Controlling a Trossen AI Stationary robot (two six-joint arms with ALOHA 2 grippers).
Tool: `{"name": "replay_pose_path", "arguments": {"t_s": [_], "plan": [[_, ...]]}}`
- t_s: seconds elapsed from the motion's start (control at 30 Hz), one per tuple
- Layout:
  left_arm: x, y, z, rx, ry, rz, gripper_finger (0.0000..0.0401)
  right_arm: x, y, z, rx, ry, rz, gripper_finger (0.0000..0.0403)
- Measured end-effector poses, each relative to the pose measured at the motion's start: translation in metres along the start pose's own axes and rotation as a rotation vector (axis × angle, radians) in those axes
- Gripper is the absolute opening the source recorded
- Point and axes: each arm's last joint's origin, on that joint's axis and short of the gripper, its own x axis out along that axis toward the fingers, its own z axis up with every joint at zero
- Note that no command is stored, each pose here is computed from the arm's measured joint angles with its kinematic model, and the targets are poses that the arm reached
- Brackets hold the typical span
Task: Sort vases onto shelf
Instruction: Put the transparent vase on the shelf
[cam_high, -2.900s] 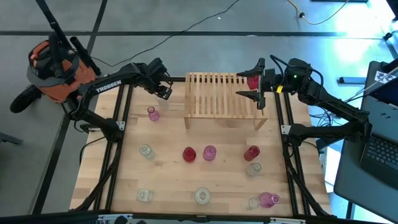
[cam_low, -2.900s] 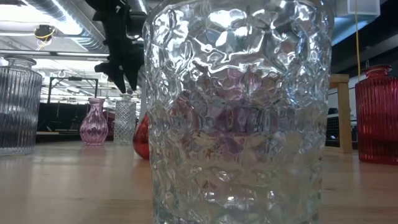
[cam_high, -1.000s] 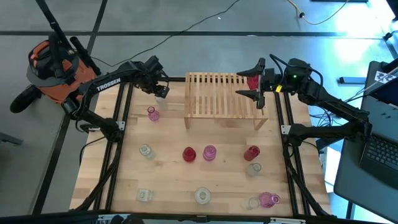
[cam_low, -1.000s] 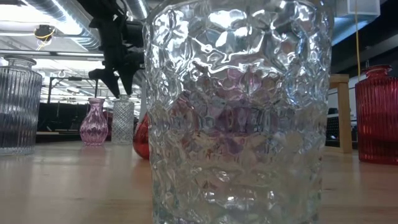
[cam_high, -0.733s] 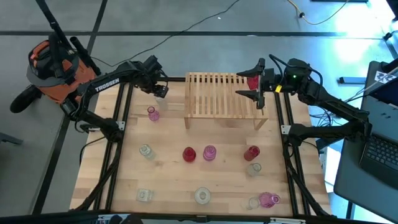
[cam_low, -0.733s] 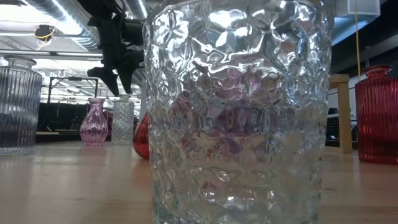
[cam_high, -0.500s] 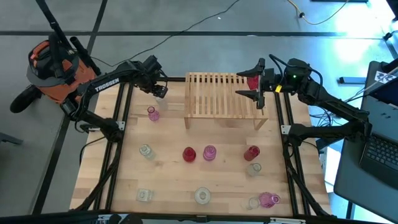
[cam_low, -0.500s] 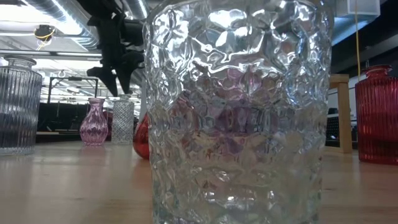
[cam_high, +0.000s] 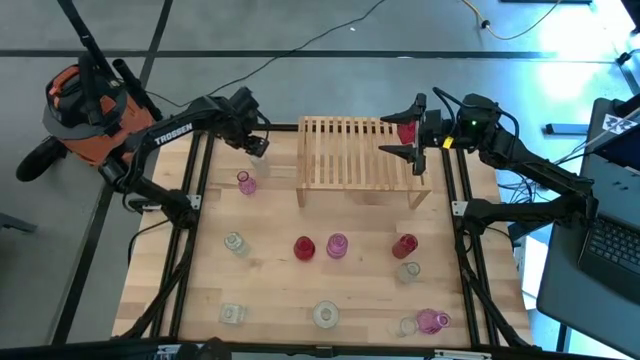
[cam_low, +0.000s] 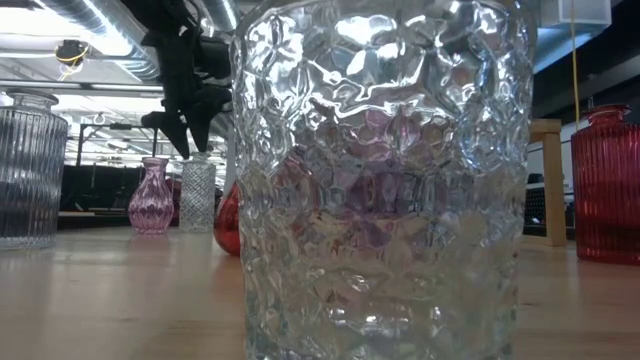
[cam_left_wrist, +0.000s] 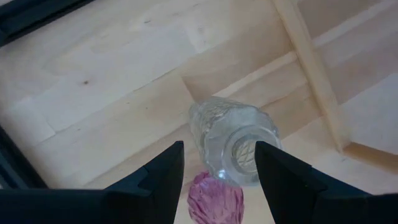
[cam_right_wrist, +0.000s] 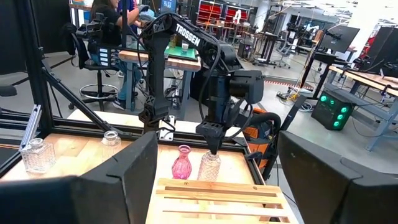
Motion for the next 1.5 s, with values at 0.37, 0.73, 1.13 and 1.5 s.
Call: {"name": "replay_pose_path", "arguments": {"t_s": [0.37,0.73,1.13,1.5], "plan": [[0.016,-0.007,-0.004,0.031,0.054,0.009,0.0164,0.0,0.0,0.0,0.024,-0.001,0.003,0.028],[0.013,-0.007,-0.008,0.056,0.078,-0.016,0.0028,0.0,0.0,0.0,0.026,-0.001,0.003,0.028],[-0.06,-0.017,-0.004,0.094,-0.006,-0.02,0.0027,0.0,0.0,0.0,0.019,0.004,-0.015,0.028],[-0.165,-0.052,0.008,0.151,-0.306,-0.282,0.0026,0.001,-0.001,0.0,-0.012,-0.005,-0.017,0.028]]}}
